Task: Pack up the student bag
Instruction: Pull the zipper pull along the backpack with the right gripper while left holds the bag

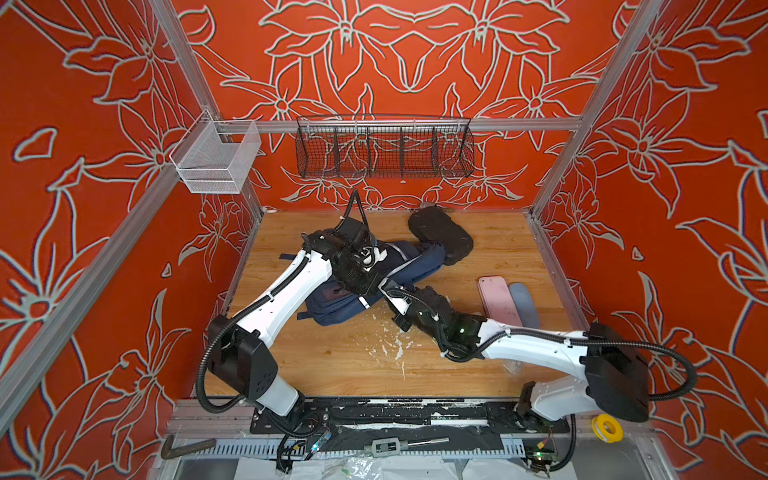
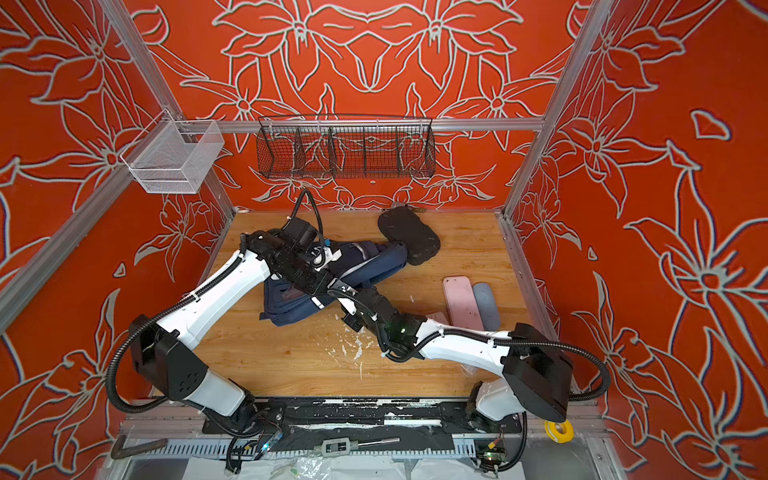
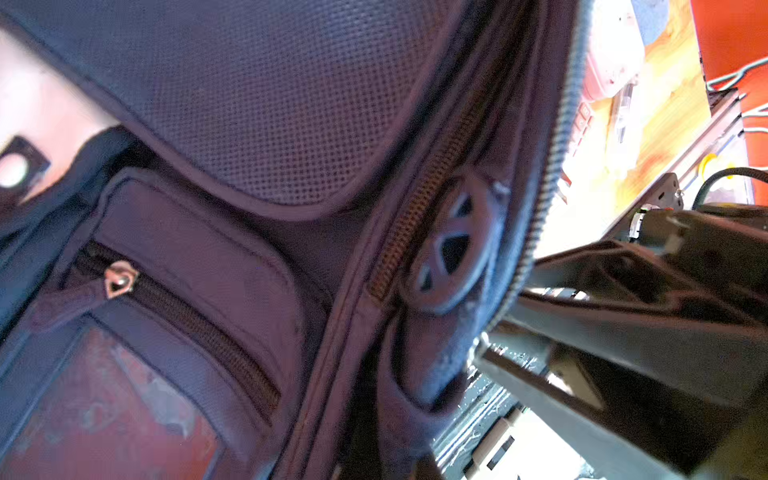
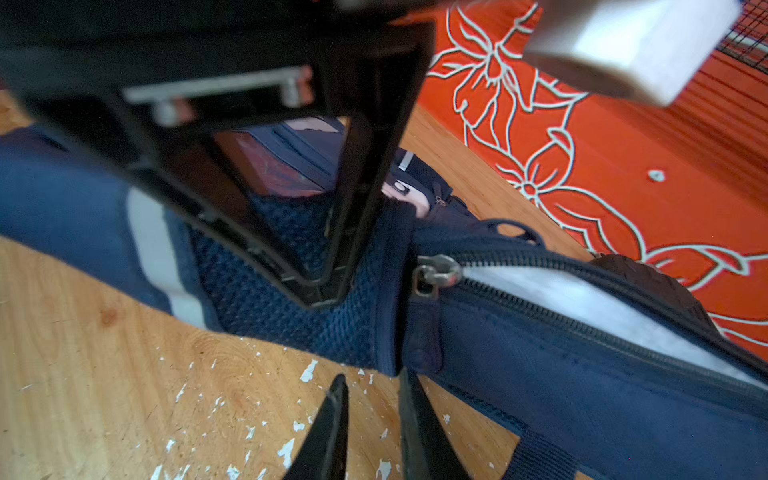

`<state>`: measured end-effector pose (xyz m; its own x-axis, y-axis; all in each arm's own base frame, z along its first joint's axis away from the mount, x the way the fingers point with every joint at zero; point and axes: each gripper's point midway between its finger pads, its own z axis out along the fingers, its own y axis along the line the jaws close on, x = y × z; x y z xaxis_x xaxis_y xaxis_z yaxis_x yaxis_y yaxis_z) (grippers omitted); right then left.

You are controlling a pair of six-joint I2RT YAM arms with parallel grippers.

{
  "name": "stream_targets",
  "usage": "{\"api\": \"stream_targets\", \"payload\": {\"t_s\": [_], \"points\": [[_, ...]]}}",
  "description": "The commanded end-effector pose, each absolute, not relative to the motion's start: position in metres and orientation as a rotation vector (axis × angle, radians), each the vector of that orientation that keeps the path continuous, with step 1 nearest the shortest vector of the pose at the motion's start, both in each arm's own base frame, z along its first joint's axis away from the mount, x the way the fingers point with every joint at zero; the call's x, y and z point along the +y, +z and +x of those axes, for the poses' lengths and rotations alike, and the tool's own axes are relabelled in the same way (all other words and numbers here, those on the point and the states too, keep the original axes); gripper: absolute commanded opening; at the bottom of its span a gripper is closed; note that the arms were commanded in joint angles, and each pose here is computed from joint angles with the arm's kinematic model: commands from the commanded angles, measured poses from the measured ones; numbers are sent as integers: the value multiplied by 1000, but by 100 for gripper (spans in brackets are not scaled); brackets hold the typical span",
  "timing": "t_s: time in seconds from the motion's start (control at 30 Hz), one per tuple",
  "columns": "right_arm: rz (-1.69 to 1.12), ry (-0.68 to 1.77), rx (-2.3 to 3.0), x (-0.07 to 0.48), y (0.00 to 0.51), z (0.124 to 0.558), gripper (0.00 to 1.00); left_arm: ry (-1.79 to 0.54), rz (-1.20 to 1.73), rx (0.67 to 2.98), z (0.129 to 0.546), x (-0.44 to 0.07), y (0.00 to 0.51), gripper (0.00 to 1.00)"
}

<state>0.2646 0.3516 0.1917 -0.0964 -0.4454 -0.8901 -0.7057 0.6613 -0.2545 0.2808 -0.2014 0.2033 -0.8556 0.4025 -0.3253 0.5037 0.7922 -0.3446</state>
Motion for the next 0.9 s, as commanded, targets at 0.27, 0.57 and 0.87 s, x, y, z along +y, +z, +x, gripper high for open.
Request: {"api": "stream_targets", "payload": {"t_s": [0.27, 0.57, 0.87], "points": [[-936, 266, 1622, 354, 218, 260, 24, -707, 751, 2683, 276, -213, 223, 0], [-879, 211, 1589, 332, 225, 259, 23, -756, 762, 2672, 275, -218, 228, 0], [-897, 152, 1578, 343, 227, 270, 21, -812, 817, 2673, 264, -225, 225, 0]]}}
